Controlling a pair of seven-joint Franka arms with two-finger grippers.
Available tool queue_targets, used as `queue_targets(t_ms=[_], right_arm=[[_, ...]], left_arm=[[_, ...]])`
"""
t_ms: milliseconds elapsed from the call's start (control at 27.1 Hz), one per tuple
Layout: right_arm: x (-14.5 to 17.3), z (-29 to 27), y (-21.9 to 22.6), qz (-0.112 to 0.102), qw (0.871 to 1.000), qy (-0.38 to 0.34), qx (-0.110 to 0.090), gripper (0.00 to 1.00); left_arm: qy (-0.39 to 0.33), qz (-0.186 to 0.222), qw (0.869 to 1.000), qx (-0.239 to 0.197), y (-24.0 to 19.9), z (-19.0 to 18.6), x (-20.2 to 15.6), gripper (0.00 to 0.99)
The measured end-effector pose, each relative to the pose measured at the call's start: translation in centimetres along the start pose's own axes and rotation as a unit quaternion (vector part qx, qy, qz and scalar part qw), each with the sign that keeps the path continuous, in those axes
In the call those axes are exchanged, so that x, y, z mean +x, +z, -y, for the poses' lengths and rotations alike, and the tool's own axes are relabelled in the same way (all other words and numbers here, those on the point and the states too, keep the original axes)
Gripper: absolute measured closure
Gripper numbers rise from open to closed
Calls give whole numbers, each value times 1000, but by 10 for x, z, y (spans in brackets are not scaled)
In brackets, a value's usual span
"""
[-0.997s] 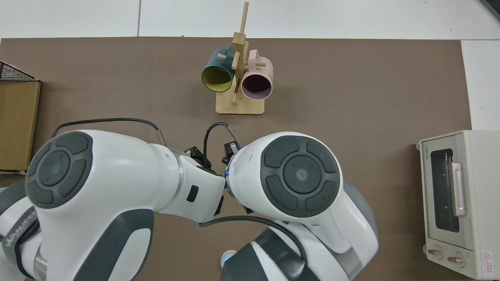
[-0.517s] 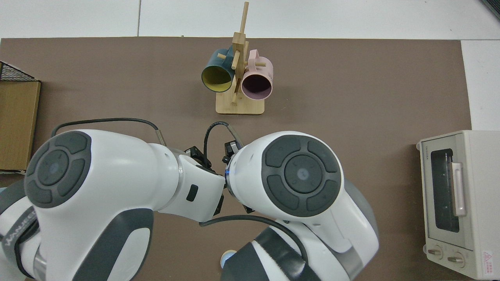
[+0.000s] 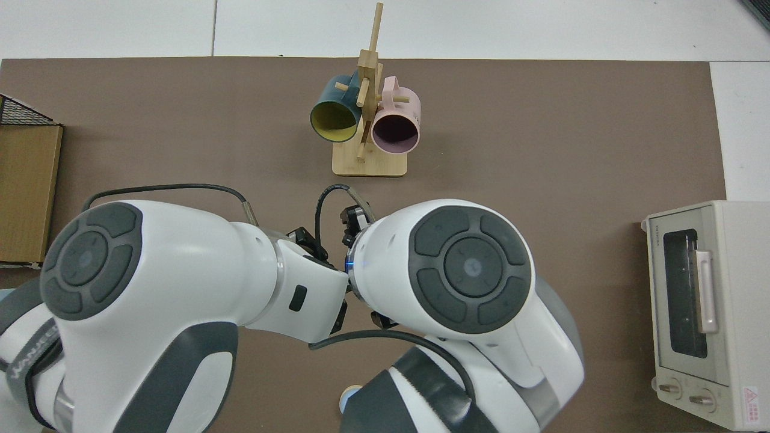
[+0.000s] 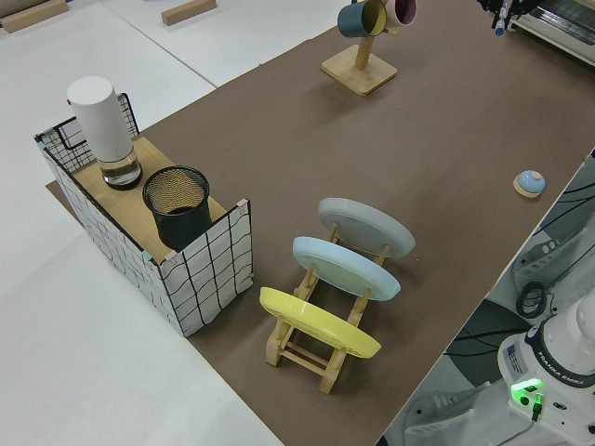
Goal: Put markers into pen holder
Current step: 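Grasp the marker with the left gripper while the right gripper opens, then carry the marker into the pen holder with the left gripper and release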
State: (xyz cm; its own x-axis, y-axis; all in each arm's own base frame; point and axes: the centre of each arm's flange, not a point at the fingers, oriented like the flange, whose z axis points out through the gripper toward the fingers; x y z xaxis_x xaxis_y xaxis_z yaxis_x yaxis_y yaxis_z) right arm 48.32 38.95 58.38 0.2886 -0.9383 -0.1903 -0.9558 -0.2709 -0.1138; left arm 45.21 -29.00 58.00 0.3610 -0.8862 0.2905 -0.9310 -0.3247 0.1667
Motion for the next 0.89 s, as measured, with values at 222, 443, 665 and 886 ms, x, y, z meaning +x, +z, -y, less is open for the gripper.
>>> queue_targets(t_ms=[222, 443, 665, 886], right_arm=[[2, 2, -5, 0, 1000, -7, 5, 4], [29, 10, -13, -7, 999, -45, 9, 9], [71, 16, -19, -16, 995, -95, 3, 9], [104, 16, -17, -34, 986, -160, -9, 9]], left_arm=[[-3, 0, 1000, 0, 0, 0, 0, 828], [-10, -1, 1000, 1, -1, 3, -3, 828], [-27, -6, 1000, 8, -10, 18, -13, 828], [-55, -1, 998, 28, -22, 33, -27, 828]])
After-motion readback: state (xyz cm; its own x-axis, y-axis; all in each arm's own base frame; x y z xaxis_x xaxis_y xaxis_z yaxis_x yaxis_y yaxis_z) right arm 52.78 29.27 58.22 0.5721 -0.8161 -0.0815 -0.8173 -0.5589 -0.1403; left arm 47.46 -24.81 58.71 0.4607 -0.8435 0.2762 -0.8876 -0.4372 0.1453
